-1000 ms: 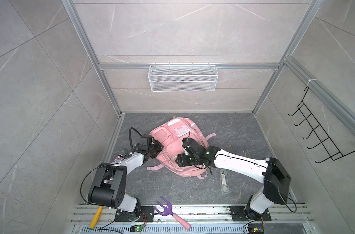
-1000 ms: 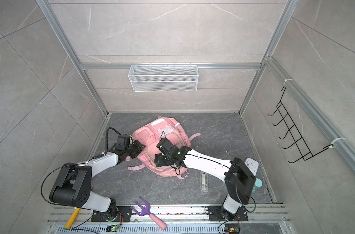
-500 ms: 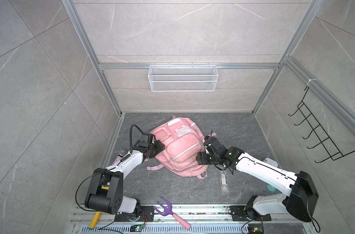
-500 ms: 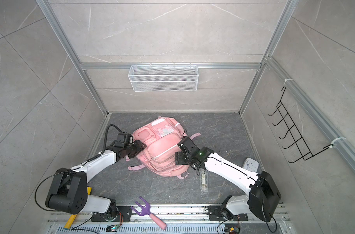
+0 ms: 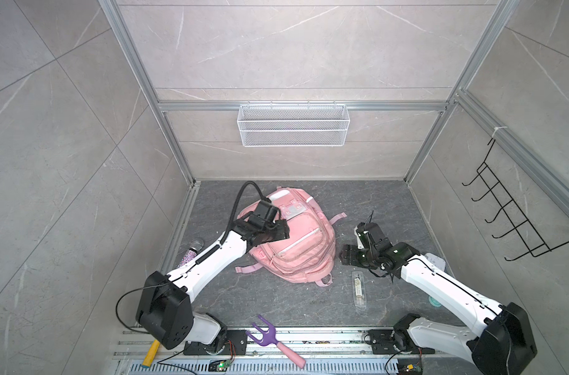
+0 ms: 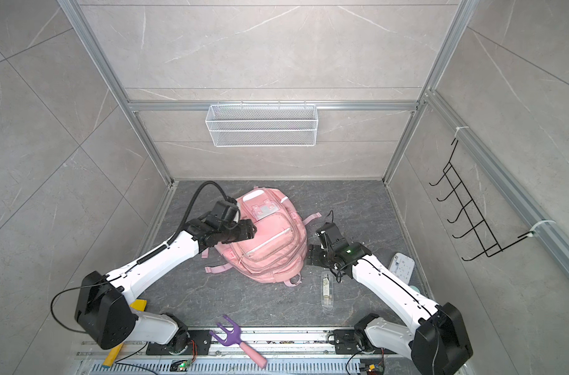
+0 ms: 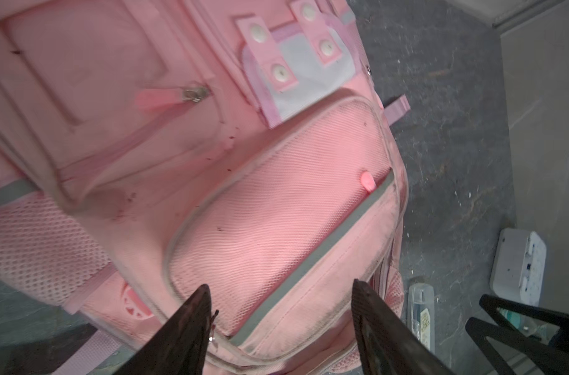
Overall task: Pack books, pencil case, and school supplies into a backpack
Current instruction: Rotate the loose stationery at the center of the table.
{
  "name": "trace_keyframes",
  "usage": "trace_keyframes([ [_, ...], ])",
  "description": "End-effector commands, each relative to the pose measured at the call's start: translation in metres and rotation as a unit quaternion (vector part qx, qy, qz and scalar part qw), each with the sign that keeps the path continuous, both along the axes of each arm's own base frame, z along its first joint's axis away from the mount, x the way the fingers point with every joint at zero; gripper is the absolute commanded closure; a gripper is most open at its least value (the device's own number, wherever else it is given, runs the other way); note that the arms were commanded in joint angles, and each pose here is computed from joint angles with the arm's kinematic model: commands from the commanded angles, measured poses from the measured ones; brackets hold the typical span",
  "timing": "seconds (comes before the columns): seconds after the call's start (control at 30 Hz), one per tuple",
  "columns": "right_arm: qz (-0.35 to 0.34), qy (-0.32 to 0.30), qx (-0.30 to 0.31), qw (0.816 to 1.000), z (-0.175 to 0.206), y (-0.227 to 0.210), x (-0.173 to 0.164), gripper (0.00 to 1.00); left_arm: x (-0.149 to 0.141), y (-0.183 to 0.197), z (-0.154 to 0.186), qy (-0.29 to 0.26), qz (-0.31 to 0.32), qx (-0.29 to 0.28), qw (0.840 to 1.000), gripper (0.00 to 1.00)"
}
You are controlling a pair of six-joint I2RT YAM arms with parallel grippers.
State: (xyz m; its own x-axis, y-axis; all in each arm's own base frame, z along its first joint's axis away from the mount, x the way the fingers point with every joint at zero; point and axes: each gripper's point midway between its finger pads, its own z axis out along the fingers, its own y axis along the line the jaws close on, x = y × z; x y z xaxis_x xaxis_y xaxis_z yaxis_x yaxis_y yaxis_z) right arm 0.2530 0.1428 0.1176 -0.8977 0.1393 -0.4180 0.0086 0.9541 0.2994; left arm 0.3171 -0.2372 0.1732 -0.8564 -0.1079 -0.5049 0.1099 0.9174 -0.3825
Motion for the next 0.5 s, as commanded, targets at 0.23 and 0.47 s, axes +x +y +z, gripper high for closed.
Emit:
trace_keyframes([
  [0.23, -0.097, 0.044, 0.030, 0.994, -0.012, -0.063, -0.019, 0.19, -0.041, -0.118, -0.025, 0.010, -0.170, 0.076, 0.982, 0.30],
  [0.47, -0.182, 0.045, 0.094, 0.978, -0.012, -0.098, -0.003, 0.20, -0.075, -0.180, -0.043, 0.032, -0.251, 0.089, 0.963, 0.30],
])
